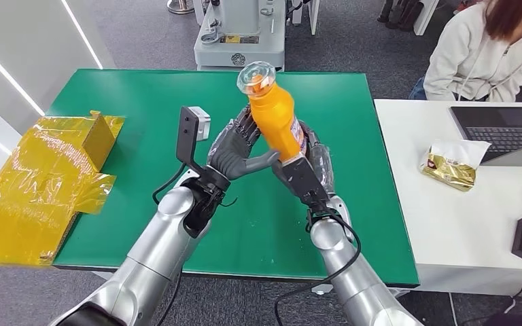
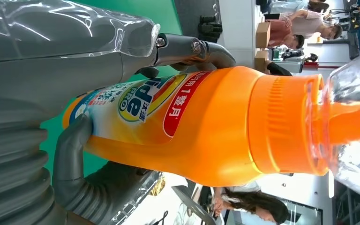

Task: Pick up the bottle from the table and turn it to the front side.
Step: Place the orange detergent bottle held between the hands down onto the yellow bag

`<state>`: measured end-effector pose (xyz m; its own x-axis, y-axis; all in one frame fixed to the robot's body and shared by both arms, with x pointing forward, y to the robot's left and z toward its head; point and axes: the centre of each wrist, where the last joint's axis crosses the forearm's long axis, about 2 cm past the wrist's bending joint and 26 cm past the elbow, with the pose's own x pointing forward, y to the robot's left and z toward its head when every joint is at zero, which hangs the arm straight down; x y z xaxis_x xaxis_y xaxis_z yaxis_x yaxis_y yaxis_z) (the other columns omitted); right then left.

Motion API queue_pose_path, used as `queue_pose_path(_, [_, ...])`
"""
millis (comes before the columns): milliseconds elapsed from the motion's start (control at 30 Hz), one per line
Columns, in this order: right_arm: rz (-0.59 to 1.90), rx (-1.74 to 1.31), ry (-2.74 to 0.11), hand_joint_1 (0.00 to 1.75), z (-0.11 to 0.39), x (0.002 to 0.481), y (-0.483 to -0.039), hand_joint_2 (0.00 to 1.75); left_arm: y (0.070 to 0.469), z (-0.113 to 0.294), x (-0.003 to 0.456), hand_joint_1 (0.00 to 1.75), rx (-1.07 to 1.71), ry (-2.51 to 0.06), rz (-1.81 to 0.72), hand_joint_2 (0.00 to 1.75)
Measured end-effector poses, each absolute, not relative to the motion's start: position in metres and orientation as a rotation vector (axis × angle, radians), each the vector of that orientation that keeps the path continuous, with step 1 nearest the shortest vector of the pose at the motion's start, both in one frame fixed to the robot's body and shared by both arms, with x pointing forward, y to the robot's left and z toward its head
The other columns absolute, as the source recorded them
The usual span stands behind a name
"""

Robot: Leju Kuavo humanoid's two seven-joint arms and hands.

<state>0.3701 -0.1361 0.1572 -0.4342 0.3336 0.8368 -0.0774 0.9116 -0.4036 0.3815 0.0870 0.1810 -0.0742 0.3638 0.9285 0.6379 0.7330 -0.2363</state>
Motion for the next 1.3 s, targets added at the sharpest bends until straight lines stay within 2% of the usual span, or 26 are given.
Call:
queue_pose_path(400, [0.487,-0.179,-1.955,1.75,0.153,0.372,-0.133,1.75,0.083,0.185,0.382,0.00,-0.754,-1.692,-0.265,1.75])
queue_pose_path(633, [0.512,-0.187,-1.933,1.75,0.151,0.368,-0.122,1.75,0.074,0.201,0.387,0.00,-0.509,-1.902,-0.335,1.75])
queue_pose_path(833, [0.513,-0.173,-1.909,1.75,0.145,0.364,-0.124,1.75,0.075,0.216,0.385,0.00,-0.505,-1.951,-0.362,1.75])
queue_pose_path(967, [0.517,-0.180,-1.898,1.75,0.142,0.363,-0.126,1.75,0.078,0.217,0.385,1.71,-0.551,-1.927,-0.360,1.75])
queue_pose_path(1000, [0.517,-0.184,-1.897,1.75,0.141,0.363,-0.126,1.75,0.079,0.216,0.385,1.75,-0.569,-1.917,-0.363,1.75])
queue_pose_path(1300, [0.486,-0.215,-1.898,1.75,0.136,0.364,-0.136,1.75,0.078,0.209,0.382,1.75,-0.660,-1.850,-0.357,1.75])
